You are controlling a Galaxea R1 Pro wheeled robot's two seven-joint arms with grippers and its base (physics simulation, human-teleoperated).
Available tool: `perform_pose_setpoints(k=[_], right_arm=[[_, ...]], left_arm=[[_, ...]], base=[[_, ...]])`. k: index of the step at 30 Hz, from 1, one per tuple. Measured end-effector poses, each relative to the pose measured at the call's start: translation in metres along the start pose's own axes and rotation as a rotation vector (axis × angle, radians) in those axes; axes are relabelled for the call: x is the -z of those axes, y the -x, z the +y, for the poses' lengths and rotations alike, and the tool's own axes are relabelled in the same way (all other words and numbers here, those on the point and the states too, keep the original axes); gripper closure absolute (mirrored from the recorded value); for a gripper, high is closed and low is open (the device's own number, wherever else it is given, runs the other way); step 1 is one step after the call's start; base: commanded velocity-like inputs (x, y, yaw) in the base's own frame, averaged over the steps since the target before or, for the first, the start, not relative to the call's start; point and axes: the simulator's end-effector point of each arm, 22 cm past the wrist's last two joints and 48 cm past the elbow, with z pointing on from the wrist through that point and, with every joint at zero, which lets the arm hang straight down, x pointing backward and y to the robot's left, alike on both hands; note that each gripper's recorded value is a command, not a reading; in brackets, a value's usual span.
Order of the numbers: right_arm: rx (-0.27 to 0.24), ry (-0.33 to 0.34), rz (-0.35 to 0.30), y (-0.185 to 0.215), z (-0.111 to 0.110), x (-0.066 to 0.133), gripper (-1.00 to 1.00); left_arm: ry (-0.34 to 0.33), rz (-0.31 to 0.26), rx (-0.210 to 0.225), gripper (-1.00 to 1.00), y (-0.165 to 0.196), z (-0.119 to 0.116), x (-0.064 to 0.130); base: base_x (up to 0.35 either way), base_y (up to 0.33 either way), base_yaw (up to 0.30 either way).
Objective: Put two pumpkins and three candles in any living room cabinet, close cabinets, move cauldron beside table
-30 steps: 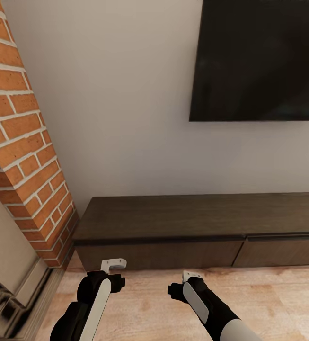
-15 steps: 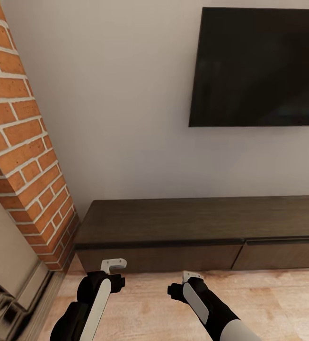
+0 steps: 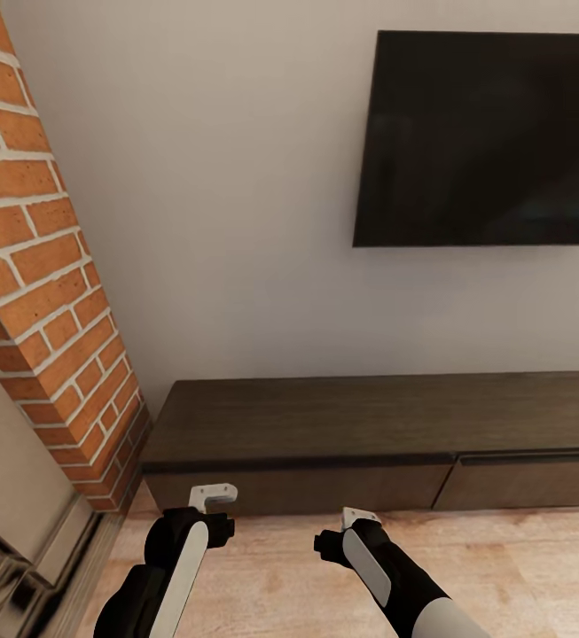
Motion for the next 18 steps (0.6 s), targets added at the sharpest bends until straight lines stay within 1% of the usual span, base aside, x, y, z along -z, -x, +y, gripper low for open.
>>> perform_pose_setpoints(k=[18], right_arm=[[0.001,-0.004,0.000,0.015,0.004,0.031,-1.00]], left_arm=[[-0.002,0.000,-0.001,-1.00,0.020,0.000,0.030]], base=[[0.000,0.000,0.000]])
